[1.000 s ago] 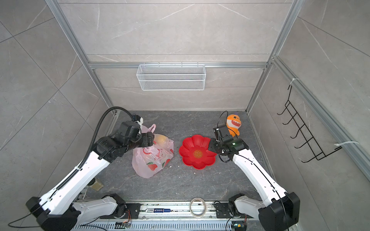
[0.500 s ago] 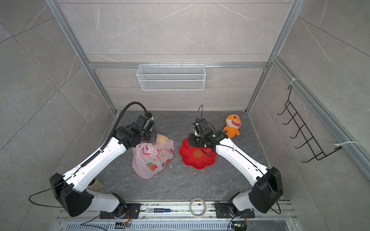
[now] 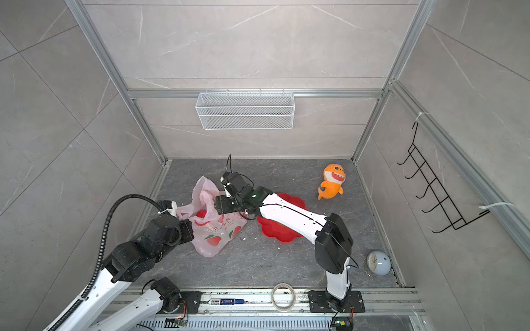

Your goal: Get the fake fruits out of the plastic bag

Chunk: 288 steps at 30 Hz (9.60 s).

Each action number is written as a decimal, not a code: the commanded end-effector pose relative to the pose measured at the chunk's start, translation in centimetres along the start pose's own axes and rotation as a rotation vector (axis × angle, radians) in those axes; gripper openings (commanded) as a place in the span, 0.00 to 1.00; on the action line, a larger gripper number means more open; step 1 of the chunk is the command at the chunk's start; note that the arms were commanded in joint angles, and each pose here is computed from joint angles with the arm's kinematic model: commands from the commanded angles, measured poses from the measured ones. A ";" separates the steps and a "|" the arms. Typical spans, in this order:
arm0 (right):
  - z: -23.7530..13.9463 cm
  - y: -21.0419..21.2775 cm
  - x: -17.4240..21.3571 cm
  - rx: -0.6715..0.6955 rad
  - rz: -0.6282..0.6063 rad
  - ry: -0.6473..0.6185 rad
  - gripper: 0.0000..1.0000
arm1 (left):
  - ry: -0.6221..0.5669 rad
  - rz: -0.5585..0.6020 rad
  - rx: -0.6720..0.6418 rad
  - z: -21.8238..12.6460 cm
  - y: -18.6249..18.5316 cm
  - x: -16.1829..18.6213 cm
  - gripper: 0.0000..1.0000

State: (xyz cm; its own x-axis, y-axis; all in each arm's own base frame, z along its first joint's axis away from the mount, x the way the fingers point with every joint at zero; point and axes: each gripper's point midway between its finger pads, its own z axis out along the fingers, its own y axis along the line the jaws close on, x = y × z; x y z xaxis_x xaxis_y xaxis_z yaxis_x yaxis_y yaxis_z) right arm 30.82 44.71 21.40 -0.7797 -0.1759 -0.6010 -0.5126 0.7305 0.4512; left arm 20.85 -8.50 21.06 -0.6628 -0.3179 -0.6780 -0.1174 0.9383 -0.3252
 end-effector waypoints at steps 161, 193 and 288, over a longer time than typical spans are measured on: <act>-3.8 -8.2 7.3 0.396 0.170 -0.157 0.10 | 0.514 -0.101 -0.048 3.6 0.2 12.3 0.66; -3.6 -10.0 10.4 0.441 0.163 -0.011 0.37 | 0.365 -0.194 -0.247 4.0 5.2 13.4 0.05; 8.2 -2.7 12.8 0.309 -0.119 0.256 0.51 | 0.387 -0.272 -0.100 5.3 5.0 16.6 0.02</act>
State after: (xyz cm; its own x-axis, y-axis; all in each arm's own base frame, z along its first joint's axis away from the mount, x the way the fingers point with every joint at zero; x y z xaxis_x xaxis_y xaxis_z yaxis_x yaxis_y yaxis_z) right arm 24.49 46.24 4.74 -0.8242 -0.4150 -0.3853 -0.4987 0.8543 0.1468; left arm 12.89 -9.78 4.21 -0.8315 -0.4872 -0.2667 -0.3766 0.8475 -0.3741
